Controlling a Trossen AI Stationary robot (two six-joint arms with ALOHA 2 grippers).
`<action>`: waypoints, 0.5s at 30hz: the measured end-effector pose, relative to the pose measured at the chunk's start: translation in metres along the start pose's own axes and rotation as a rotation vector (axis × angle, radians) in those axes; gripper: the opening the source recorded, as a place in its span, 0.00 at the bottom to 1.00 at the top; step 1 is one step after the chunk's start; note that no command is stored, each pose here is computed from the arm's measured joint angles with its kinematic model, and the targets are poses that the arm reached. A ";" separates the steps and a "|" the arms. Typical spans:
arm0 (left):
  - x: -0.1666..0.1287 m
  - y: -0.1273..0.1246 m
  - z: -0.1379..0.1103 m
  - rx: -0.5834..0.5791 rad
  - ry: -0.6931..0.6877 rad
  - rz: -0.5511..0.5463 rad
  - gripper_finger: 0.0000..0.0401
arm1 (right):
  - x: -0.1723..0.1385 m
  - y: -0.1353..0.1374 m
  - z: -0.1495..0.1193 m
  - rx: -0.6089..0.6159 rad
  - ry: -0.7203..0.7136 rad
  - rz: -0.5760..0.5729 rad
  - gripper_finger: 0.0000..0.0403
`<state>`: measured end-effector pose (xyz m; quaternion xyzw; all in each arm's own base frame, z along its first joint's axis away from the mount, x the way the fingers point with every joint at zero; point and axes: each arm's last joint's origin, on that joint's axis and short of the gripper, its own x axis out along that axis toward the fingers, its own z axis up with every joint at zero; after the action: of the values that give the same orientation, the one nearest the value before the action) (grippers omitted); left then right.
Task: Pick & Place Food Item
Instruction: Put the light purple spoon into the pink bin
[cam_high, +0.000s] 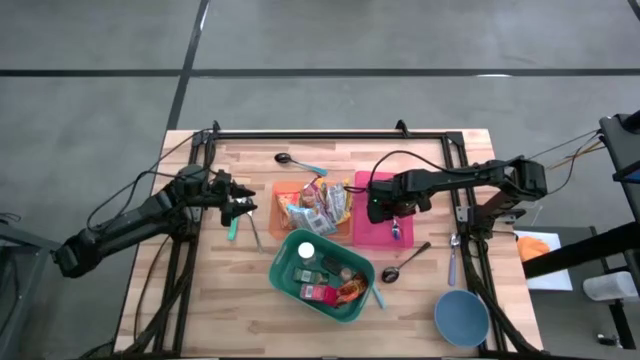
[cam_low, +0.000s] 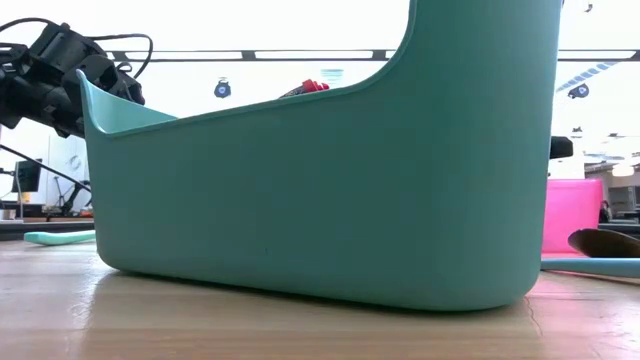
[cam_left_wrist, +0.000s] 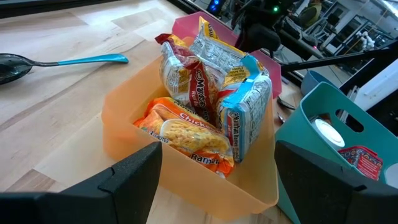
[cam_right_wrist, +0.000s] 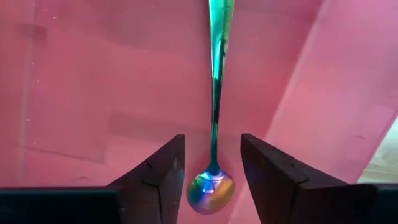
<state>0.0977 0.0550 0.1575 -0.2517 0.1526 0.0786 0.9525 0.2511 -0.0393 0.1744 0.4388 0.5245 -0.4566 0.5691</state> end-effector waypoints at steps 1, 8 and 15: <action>0.000 0.000 0.000 0.000 0.000 0.000 0.79 | 0.000 0.000 0.000 -0.005 0.001 -0.003 0.39; 0.000 0.000 0.000 0.000 0.000 0.000 0.79 | -0.021 -0.007 -0.001 0.011 -0.026 0.070 0.39; 0.000 0.000 0.000 0.000 0.000 0.000 0.79 | -0.061 -0.037 -0.010 0.090 -0.049 0.153 0.39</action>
<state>0.0977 0.0550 0.1575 -0.2517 0.1526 0.0786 0.9525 0.2112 -0.0332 0.2341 0.4914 0.4541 -0.4455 0.5949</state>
